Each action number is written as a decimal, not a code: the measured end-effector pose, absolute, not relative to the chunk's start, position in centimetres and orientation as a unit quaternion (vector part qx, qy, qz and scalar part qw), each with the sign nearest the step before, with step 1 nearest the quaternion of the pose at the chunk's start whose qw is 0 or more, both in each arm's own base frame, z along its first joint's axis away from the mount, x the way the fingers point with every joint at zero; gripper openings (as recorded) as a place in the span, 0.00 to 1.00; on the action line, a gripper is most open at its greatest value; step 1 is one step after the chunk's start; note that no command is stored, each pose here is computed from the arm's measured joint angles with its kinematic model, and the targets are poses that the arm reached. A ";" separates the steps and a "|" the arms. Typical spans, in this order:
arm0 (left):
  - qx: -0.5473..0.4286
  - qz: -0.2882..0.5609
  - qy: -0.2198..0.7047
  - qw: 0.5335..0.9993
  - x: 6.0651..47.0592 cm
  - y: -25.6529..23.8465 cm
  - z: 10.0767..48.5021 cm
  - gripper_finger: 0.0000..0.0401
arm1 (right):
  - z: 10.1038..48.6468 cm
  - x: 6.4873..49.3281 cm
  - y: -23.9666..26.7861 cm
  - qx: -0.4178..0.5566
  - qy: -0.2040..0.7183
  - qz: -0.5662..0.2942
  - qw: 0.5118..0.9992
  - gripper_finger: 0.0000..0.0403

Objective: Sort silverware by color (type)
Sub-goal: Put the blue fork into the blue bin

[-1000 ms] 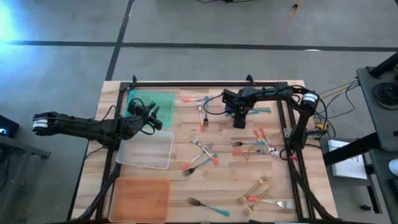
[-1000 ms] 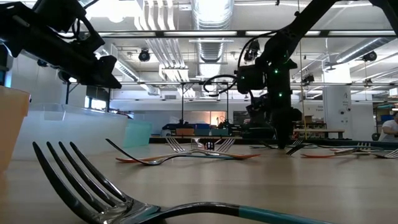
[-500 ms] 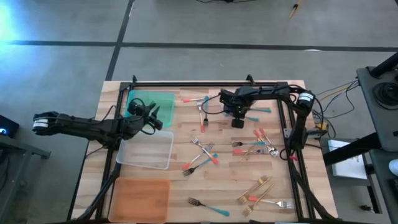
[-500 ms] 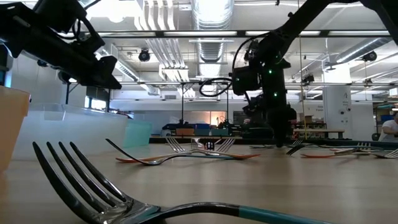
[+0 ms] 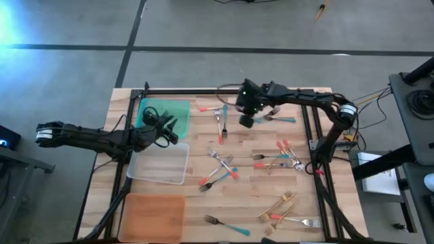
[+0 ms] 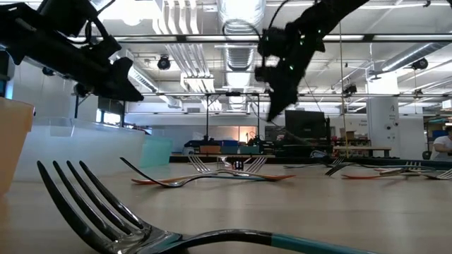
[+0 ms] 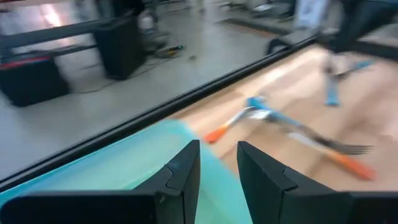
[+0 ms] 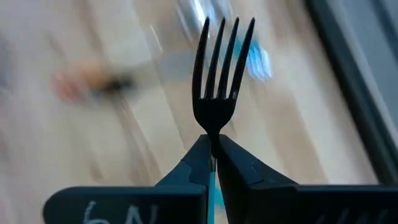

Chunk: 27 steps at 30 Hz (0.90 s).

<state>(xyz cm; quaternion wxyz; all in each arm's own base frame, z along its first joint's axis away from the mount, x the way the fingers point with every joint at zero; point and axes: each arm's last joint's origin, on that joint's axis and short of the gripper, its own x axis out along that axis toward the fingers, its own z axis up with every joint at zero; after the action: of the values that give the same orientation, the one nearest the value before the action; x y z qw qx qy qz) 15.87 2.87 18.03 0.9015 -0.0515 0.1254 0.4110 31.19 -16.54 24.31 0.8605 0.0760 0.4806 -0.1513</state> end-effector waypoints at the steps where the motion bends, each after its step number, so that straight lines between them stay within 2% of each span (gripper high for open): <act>1: -0.051 0.393 0.120 0.910 16.0 2.8 18.0 0.23 | 25.1 31.5 -16.5 0.077 0.446 -0.146 0.880 0.02; 5: -0.032 0.272 0.074 0.959 16.6 2.3 17.8 0.23 | 27.9 32.9 -16.2 0.067 0.319 -0.132 0.936 0.02; 9: -0.002 0.161 -0.012 0.987 16.6 1.7 17.5 0.23 | 29.4 34.2 -15.4 0.052 0.236 -0.116 0.963 0.02; 15: -0.012 0.157 -0.089 0.983 16.3 1.6 17.3 0.23 | 29.8 36.6 -12.9 0.021 0.172 -0.076 0.982 0.02; 18: -0.032 0.170 -0.084 0.981 17.1 1.8 17.2 0.23 | 29.6 37.9 -11.5 -0.005 0.143 -0.053 0.988 0.02; 21: -0.040 0.219 -0.074 0.972 18.1 2.1 17.3 0.23 | 29.3 39.1 -10.5 -0.022 0.113 -0.036 0.993 0.02; 27: -0.028 0.284 -0.050 0.957 19.8 2.5 17.1 0.24 | 28.6 39.9 -10.1 -0.021 0.098 -0.040 0.994 0.02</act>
<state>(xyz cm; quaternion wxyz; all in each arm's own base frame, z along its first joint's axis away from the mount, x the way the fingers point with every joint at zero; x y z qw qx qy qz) 19.76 2.53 17.12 0.9570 -0.0277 -0.0497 0.2844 39.95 -10.07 28.60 0.9941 -0.0210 0.0981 -0.0403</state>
